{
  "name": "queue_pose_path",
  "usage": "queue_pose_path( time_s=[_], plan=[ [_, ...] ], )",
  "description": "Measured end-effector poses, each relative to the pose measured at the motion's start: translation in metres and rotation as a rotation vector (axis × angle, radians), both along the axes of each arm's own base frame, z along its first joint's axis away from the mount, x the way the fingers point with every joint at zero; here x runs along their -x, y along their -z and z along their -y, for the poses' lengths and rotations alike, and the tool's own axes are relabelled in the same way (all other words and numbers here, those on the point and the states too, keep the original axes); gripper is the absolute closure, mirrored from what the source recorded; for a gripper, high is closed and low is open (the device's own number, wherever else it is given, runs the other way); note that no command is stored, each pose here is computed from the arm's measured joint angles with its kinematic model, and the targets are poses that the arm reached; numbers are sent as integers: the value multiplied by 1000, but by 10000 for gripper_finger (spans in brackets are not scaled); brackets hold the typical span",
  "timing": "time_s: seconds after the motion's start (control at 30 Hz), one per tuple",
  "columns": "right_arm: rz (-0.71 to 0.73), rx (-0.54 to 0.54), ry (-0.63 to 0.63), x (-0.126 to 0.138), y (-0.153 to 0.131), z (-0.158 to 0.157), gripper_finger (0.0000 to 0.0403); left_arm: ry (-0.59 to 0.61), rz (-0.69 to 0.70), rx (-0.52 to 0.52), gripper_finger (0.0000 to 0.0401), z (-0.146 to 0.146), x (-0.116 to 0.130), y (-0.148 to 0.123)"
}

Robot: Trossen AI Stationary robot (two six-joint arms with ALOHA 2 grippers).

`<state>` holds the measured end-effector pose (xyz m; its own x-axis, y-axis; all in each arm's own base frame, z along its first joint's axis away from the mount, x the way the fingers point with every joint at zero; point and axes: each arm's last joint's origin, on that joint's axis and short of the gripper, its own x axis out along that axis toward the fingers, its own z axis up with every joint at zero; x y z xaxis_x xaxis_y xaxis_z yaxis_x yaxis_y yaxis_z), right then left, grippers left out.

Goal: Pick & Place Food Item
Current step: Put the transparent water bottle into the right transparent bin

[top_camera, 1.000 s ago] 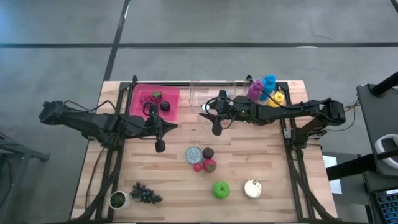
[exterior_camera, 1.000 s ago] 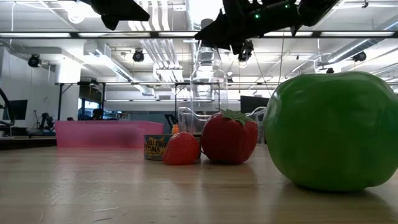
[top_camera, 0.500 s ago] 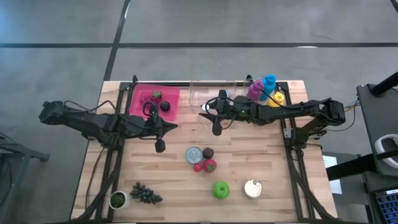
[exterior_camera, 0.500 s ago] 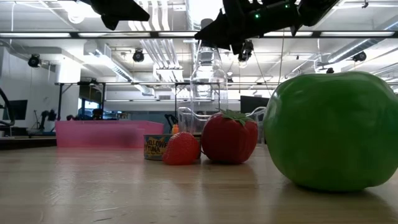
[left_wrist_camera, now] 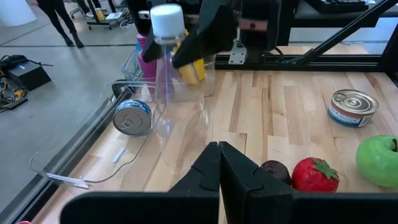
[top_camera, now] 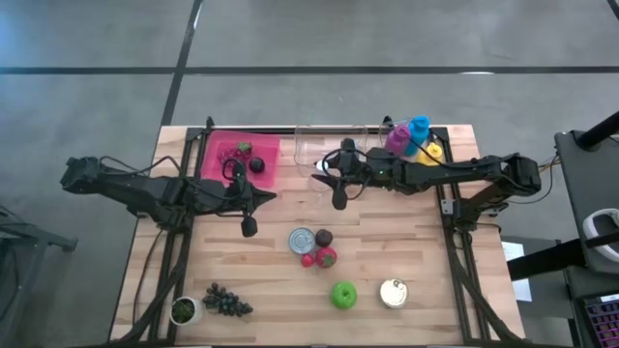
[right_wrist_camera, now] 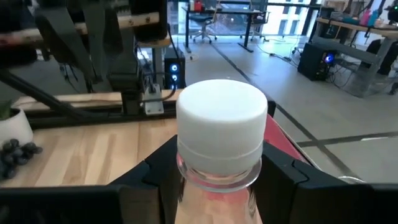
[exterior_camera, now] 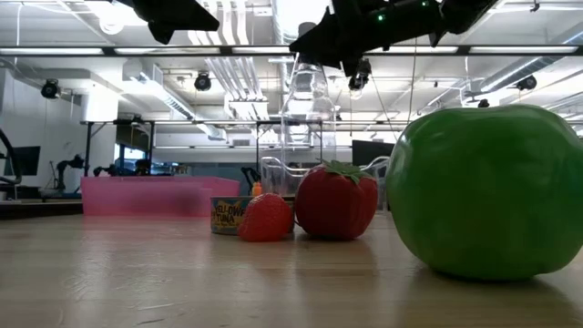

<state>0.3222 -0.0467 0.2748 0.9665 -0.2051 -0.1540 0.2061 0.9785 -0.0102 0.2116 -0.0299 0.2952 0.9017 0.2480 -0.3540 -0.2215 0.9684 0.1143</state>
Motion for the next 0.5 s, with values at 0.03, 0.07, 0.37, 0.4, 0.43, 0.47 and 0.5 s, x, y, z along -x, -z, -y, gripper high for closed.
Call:
queue_pose_path(
  time_s=[0.03,0.07,0.37,0.4,0.43,0.47,0.5],
  plan=[
    [9,-8,1,2,-3,0,256,0,0,0,400,0,0,0],
    [20,-13,2,4,-6,-1,256,0,0,0,400,0,0,0],
    [58,-35,17,47,-48,-6,256,0,0,0,400,0,0,0],
    [64,-40,18,53,-52,-7,256,0,0,0,400,0,0,0],
    [74,-41,18,58,-57,-8,256,0,0,0,400,0,0,0],
    [80,-40,21,64,-61,-8,256,0,0,0,400,0,0,0],
    [79,-41,34,70,-64,-9,256,0,-1,0,400,0,0,0]
  ],
)
